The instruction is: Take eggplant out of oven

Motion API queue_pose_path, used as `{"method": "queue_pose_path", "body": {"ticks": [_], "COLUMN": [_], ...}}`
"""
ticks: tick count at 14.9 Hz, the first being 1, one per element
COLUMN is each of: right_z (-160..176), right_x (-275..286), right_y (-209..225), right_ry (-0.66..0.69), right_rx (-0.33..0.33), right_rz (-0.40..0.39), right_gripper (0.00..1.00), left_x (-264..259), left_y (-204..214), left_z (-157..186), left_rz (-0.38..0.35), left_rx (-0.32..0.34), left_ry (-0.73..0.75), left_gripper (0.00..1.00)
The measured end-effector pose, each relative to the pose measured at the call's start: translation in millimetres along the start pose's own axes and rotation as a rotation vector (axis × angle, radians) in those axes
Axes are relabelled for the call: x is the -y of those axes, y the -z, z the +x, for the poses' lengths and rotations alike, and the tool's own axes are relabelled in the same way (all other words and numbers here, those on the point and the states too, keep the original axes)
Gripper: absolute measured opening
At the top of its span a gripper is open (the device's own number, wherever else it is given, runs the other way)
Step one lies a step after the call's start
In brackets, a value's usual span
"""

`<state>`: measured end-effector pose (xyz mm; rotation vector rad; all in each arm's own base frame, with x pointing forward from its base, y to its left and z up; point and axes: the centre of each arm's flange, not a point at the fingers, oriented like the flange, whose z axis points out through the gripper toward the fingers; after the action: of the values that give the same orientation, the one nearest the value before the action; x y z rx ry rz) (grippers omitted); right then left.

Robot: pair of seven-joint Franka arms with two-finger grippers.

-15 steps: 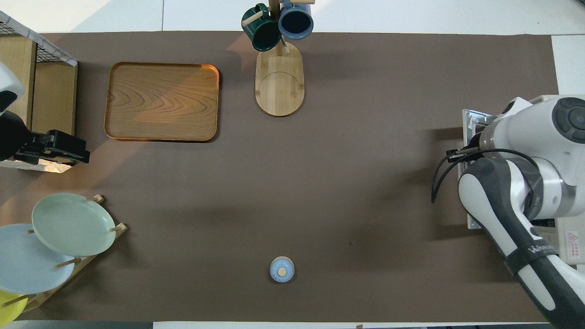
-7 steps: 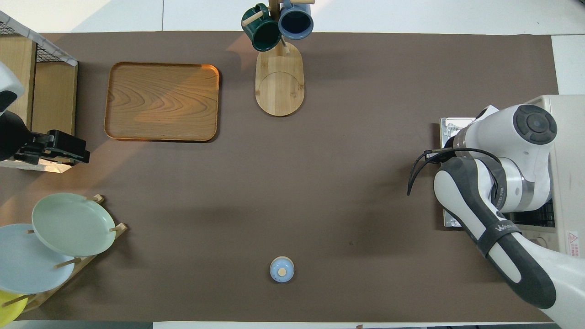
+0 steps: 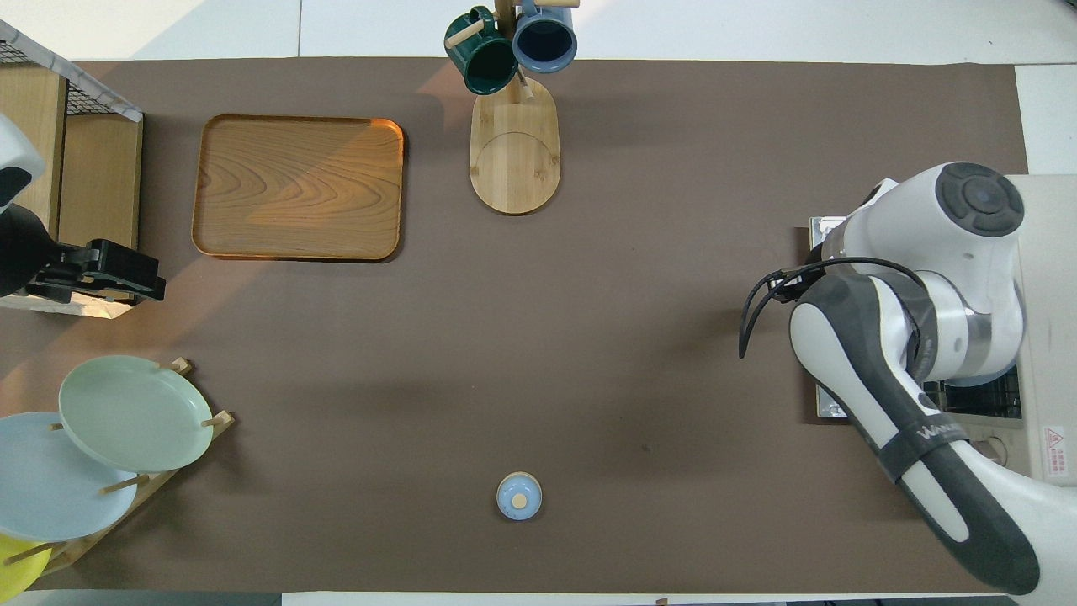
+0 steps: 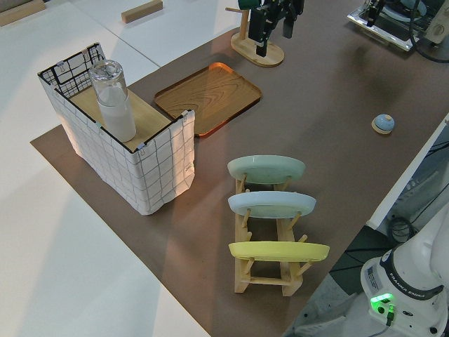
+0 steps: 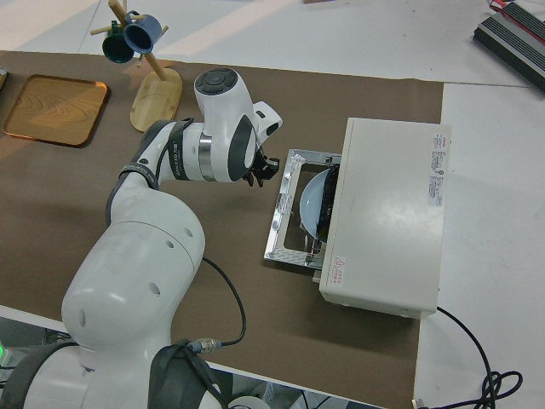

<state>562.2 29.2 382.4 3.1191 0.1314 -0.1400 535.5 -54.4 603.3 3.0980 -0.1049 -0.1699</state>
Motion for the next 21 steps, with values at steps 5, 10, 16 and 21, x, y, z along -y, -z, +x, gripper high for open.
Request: {"method": "queue_pose_path", "body": {"ticks": [5,10,16,21], "right_z": [-32,-41,-52,-56], "right_x": [-57,-65,-95,-65], "right_y": [16,-5,-25,-19], "right_ry": [-0.038,-0.033,0.052,0.183], "right_rx": [0.069,0.087,0.054,0.067], "right_rz": [-0.035,-0.030,-0.023,-0.124], "right_gripper": [0.73,0.66,0.49,0.06], "left_x": [-2,-2,-1,0], "left_y": [0,0,0,0], "left_z": [0,0,-1,-1], "left_rz": [0.001,0.001,0.000,0.000], "left_rx": [0.003,0.004,0.005,0.005], "left_ry": [-0.005,-0.003,-0.002,-0.001], "left_gripper": [1.00,1.00,1.00,1.00]}}
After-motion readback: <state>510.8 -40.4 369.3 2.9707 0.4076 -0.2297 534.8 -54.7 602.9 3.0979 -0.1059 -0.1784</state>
